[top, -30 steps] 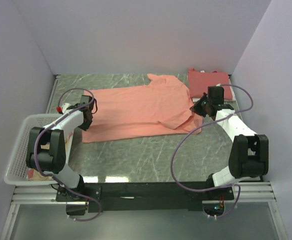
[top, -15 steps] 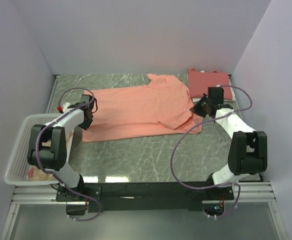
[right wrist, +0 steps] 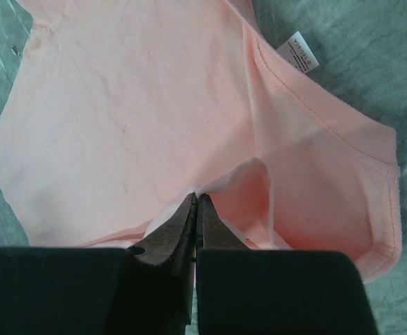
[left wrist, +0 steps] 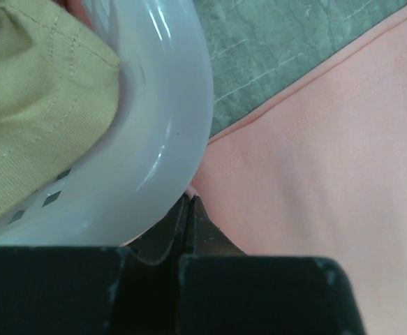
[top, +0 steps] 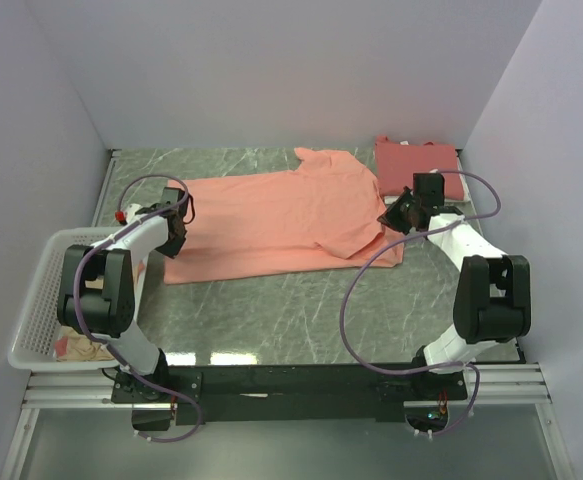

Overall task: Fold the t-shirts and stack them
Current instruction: Fold the tshirt

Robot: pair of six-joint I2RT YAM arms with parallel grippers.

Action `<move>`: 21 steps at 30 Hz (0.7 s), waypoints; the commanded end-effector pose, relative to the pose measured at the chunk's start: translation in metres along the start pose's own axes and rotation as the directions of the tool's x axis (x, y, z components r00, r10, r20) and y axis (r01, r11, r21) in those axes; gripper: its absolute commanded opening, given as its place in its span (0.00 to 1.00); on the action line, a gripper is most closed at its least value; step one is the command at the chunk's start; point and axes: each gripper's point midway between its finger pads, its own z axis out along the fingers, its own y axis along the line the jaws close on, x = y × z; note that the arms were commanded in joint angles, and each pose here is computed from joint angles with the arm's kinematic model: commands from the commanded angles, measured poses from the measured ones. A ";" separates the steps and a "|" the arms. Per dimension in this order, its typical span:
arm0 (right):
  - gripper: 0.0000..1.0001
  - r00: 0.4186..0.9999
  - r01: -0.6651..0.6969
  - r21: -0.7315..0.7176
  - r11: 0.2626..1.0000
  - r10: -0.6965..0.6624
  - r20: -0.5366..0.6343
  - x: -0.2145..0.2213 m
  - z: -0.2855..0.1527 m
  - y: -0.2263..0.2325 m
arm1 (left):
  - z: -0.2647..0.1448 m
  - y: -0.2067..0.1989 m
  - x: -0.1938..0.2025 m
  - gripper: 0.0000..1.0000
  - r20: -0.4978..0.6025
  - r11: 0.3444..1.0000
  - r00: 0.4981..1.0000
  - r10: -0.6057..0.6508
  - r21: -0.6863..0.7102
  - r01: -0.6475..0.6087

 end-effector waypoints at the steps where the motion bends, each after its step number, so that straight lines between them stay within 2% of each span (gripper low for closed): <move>1: 0.00 0.999 0.009 -0.043 0.999 -0.007 0.054 -0.023 -0.002 0.017 | -0.001 -0.013 -0.012 0.01 0.022 0.999 0.999 -0.027 0.024 0.026; 17: 0.00 0.998 0.007 -0.057 0.998 -0.004 0.059 -0.030 0.001 0.026 | 0.002 -0.011 -0.015 0.01 0.019 0.999 0.999 -0.037 0.015 0.037; 21: 0.00 0.997 -0.008 -0.053 0.999 0.013 0.080 -0.043 -0.001 0.022 | 0.002 -0.009 -0.017 0.01 0.022 0.999 0.999 -0.044 0.014 0.043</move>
